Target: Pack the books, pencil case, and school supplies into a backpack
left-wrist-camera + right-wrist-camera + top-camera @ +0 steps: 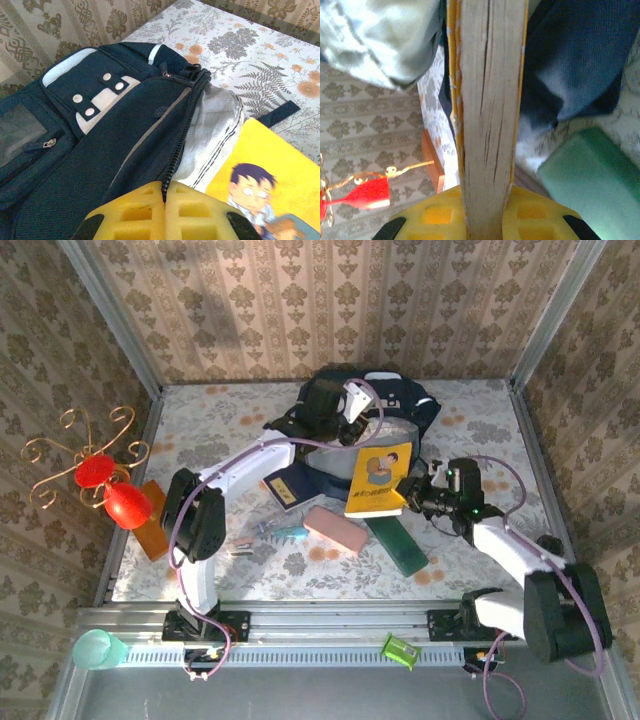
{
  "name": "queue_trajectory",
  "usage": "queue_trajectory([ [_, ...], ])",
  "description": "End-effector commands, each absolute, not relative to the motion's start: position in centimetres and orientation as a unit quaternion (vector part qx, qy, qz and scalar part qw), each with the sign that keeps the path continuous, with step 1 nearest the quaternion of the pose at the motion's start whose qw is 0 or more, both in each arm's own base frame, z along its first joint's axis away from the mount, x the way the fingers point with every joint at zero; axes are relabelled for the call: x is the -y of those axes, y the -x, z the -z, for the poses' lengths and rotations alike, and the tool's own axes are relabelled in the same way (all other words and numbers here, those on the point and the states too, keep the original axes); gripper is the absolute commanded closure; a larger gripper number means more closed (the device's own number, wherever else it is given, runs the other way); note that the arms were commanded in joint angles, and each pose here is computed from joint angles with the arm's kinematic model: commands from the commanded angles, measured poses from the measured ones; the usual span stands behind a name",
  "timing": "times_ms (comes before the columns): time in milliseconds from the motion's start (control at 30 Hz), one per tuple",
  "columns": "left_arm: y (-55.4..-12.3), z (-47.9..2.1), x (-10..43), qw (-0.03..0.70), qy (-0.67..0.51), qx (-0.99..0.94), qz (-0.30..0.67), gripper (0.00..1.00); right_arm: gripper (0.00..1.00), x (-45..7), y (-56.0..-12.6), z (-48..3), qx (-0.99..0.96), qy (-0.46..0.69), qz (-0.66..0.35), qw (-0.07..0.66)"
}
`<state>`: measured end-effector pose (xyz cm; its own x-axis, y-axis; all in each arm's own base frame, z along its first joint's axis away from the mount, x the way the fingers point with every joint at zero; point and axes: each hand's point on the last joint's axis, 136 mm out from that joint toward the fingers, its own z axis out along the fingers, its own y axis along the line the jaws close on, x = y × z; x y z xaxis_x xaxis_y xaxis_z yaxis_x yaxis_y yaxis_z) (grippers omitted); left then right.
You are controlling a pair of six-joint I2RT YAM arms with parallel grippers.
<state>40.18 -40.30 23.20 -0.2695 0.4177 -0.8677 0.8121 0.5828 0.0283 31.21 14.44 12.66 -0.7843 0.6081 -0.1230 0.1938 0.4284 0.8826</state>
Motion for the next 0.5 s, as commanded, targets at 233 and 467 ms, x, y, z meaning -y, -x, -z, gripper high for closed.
queue_trajectory([
  [233, -41.1, -34.1, 39.5, 0.546, -0.371, -0.716, 0.23, 1.0, 1.0, -15.4, -41.6, -17.5, -0.734, -0.295, -0.522, 0.319],
  [467, -41.1, -35.3, 39.8, 0.551, -0.362, -0.711, 0.244, 1.0, 1.0, -13.9, -46.3, -16.9, -0.702, -0.349, -0.492, 0.378],
])
